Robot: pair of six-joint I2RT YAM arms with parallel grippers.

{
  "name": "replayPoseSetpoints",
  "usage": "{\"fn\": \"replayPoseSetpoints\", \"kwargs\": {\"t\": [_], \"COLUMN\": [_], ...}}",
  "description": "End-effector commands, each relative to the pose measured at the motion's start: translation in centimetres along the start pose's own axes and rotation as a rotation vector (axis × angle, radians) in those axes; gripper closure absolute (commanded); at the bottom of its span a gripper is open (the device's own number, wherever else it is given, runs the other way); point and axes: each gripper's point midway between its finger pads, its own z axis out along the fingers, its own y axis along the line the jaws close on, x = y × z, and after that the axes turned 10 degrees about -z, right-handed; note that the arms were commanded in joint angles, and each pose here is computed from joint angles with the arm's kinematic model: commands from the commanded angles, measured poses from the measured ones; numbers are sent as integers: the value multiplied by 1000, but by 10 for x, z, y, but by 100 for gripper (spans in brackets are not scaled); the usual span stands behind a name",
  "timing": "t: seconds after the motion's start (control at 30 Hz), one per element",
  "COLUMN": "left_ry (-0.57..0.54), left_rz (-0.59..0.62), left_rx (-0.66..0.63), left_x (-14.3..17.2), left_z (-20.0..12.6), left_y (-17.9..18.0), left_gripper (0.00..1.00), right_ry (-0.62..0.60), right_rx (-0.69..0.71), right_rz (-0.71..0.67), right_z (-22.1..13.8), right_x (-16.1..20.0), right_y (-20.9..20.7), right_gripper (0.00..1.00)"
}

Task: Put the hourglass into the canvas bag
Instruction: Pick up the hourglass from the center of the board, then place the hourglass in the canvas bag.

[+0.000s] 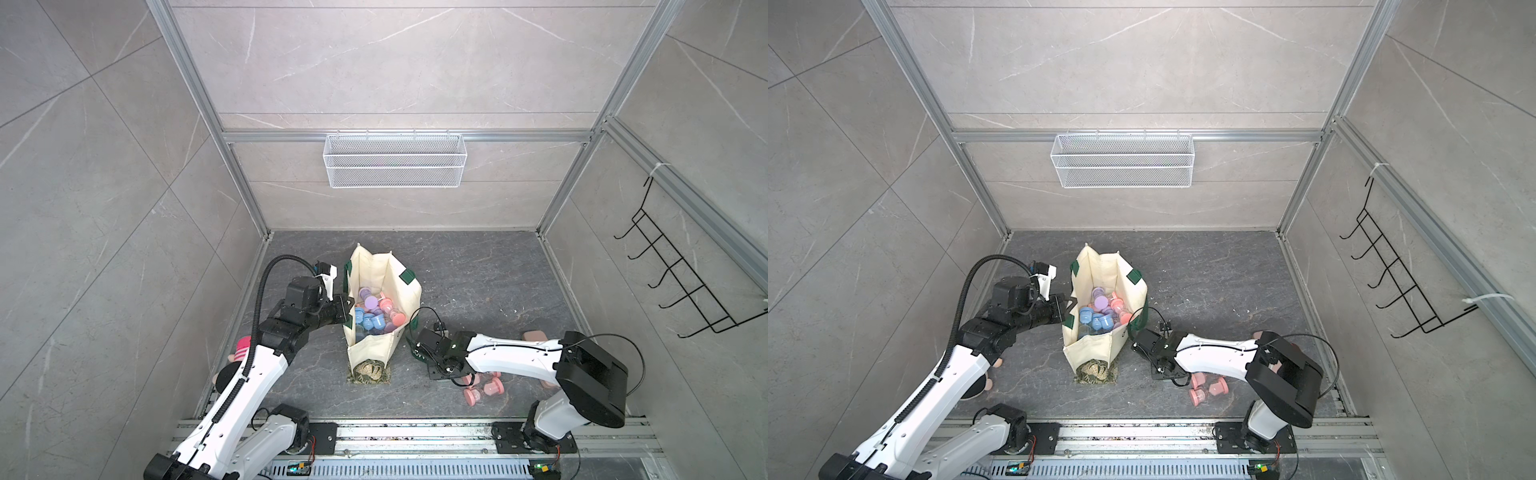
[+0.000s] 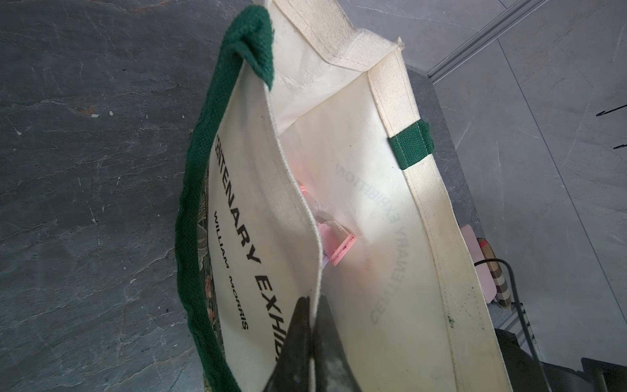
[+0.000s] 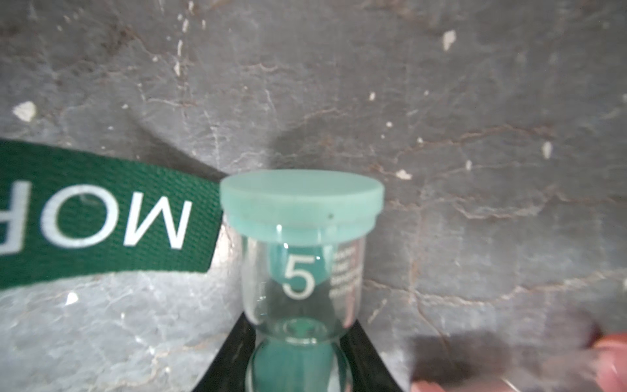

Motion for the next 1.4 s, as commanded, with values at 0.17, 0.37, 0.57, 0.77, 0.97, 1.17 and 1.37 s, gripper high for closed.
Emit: {"fn": "replayPoseSetpoints", "kwargs": {"t": [0.17, 0.37, 0.57, 0.77, 0.97, 1.17, 1.37], "left_ry": [15, 14, 14, 10, 14, 13, 26], "left_rz": [16, 16, 15, 17, 16, 16, 10], "left_rx": [41, 39, 41, 45, 46, 44, 42], "left_x": [2, 2, 2, 2, 2, 2, 3], "left_z": [-1, -1, -1, -2, -1, -2, 2], "left_y": [-8, -8, -8, -9, -9, -9, -8], "left_gripper": [100, 100, 100, 100, 100, 100, 100], "right_ry": [-154, -262, -374, -472, -548, -614, -677], "right_rx": [-15, -34, -62, -100, -171, -251, -340], "right_rz": [26, 54, 78, 63, 42, 21, 0], "right_z": [-58, -100, -143, -184, -219, -247, -270], "right_x": [-26, -45, -66, -90, -112, -133, -158], "right_y": [-14, -22, -27, -22, -10, 9, 35], "right_gripper": [94, 97, 98, 100, 100, 100, 100]}}
